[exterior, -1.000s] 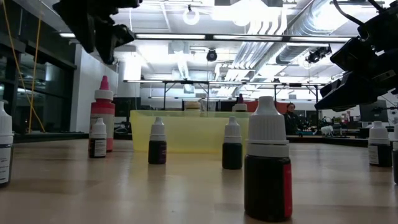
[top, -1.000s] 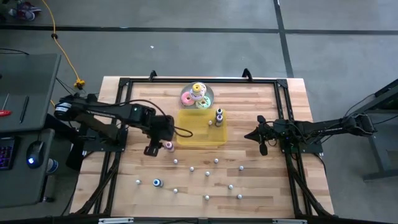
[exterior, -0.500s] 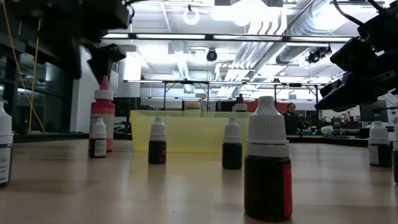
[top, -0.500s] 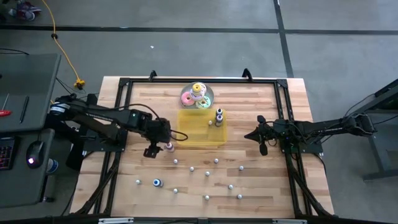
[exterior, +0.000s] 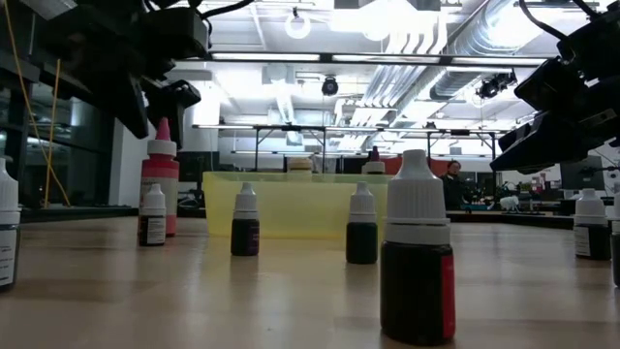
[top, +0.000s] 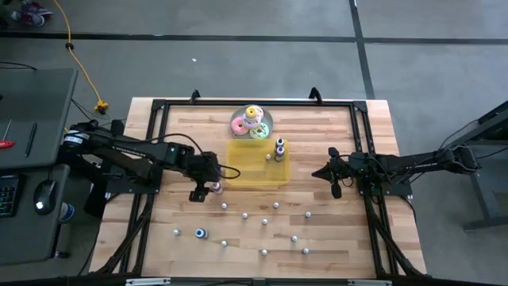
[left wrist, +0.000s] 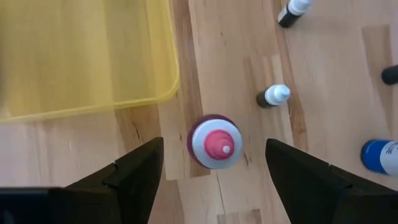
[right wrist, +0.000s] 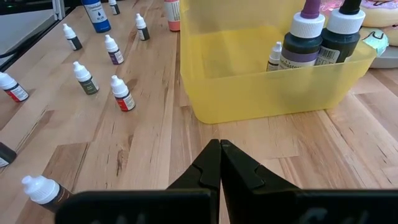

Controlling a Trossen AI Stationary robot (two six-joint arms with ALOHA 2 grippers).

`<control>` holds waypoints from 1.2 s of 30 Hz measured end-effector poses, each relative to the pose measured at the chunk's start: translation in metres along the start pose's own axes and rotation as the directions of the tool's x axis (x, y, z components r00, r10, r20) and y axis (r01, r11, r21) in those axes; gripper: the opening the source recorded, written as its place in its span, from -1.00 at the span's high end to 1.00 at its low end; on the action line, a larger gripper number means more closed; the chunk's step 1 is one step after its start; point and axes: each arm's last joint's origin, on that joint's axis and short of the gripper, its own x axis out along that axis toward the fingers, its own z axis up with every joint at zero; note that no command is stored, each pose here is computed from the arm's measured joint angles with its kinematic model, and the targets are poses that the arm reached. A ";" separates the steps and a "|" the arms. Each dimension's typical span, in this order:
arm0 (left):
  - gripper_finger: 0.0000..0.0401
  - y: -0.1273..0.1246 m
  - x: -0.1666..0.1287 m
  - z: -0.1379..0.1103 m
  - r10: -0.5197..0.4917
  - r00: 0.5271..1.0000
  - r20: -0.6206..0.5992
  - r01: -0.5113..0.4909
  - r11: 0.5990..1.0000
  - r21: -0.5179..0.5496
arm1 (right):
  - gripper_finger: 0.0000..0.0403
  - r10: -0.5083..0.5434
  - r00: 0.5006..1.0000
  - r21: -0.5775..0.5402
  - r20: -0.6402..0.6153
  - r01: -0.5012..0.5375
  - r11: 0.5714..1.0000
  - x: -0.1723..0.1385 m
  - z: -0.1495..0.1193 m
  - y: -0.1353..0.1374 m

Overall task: Pick & Place food coloring
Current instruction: Put the large pink food coloring bottle into the yellow container

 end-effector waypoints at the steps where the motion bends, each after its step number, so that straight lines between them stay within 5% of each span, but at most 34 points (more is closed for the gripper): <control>1: -0.37 0.001 0.000 0.000 0.003 1.000 0.003 -0.003 1.000 -0.005 | 1.00 0.000 1.000 0.000 0.000 0.000 1.000 0.000 0.000 0.000; 24: -0.36 0.002 0.015 0.003 -0.002 1.000 -0.027 0.001 0.999 -0.035 | 1.00 -0.001 1.000 0.000 -0.006 0.001 1.000 0.000 -0.001 0.000; 36: 0.03 0.001 0.015 0.002 -0.034 0.999 -0.037 0.032 0.999 -0.034 | 1.00 -0.001 1.000 0.000 -0.006 0.001 1.000 0.000 -0.001 0.000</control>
